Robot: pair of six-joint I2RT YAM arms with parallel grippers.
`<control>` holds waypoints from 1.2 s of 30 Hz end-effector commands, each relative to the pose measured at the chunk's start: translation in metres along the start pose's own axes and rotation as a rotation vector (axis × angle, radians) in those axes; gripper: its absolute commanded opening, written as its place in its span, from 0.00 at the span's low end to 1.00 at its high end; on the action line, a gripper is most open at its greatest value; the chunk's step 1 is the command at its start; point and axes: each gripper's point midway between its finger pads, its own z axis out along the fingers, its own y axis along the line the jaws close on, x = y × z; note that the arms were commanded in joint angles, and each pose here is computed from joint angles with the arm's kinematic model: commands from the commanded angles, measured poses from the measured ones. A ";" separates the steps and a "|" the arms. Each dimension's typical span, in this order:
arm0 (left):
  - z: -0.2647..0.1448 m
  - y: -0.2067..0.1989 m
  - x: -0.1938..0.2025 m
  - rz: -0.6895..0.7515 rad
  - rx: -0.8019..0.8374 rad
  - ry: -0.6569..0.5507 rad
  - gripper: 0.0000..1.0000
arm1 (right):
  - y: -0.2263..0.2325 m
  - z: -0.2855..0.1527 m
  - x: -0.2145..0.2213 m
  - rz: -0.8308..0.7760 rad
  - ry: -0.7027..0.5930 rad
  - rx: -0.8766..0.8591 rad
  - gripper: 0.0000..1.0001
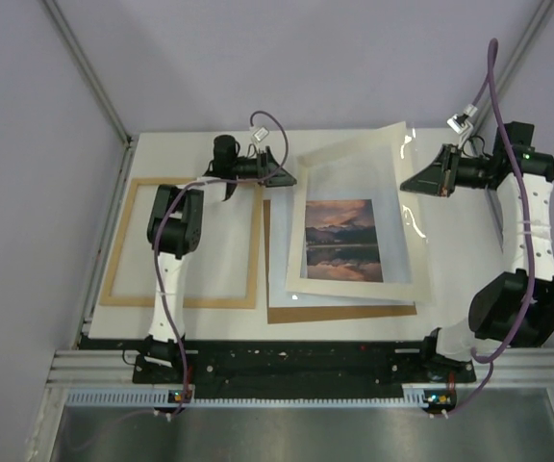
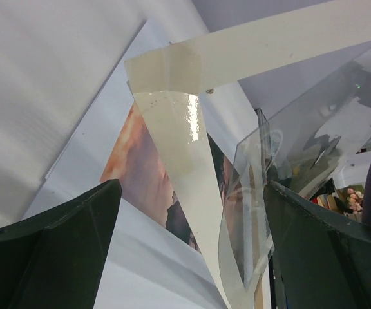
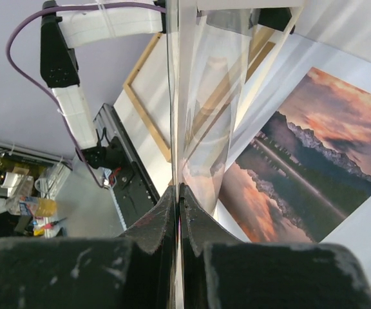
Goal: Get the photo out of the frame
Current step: Pick up the photo frame item from the photo frame.
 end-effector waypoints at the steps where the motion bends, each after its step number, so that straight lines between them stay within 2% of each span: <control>1: 0.012 -0.017 0.004 0.049 0.093 0.028 0.98 | 0.029 -0.004 -0.005 -0.081 -0.035 -0.069 0.00; 8: 0.027 -0.023 0.021 0.010 0.167 0.076 0.98 | 0.028 -0.004 -0.005 -0.076 -0.039 -0.075 0.00; 11: 0.028 -0.029 0.021 -0.005 0.208 0.075 0.95 | 0.026 -0.004 -0.006 -0.077 -0.041 -0.071 0.00; 12: 0.028 -0.033 0.020 -0.032 0.220 0.078 0.91 | 0.025 -0.004 -0.006 -0.075 -0.041 -0.068 0.00; 15: 0.026 -0.039 0.019 -0.063 0.246 0.088 0.70 | 0.020 -0.006 -0.008 -0.068 -0.048 -0.059 0.00; 18: 0.022 -0.044 0.020 -0.075 0.256 0.090 0.56 | 0.012 -0.007 -0.009 -0.049 -0.051 -0.049 0.00; 20: 0.020 -0.047 0.020 -0.083 0.251 0.083 0.42 | 0.007 -0.007 -0.009 -0.038 -0.049 -0.043 0.00; 22: 0.017 -0.050 0.018 -0.080 0.247 0.075 0.35 | 0.002 -0.007 -0.009 -0.025 -0.047 -0.037 0.00; 25: 0.016 -0.057 0.014 -0.072 0.243 0.069 0.29 | -0.005 -0.005 -0.009 -0.010 -0.042 -0.029 0.00; 29: 0.014 -0.069 0.006 -0.071 0.241 0.063 0.16 | -0.014 -0.007 -0.010 0.001 -0.045 -0.007 0.00; 33: 0.012 -0.086 -0.008 -0.045 0.230 0.035 0.09 | -0.026 -0.009 -0.018 0.025 -0.052 0.028 0.00; 36: 0.014 -0.087 -0.019 -0.062 0.151 0.010 0.08 | -0.037 -0.013 -0.027 0.050 -0.065 0.052 0.00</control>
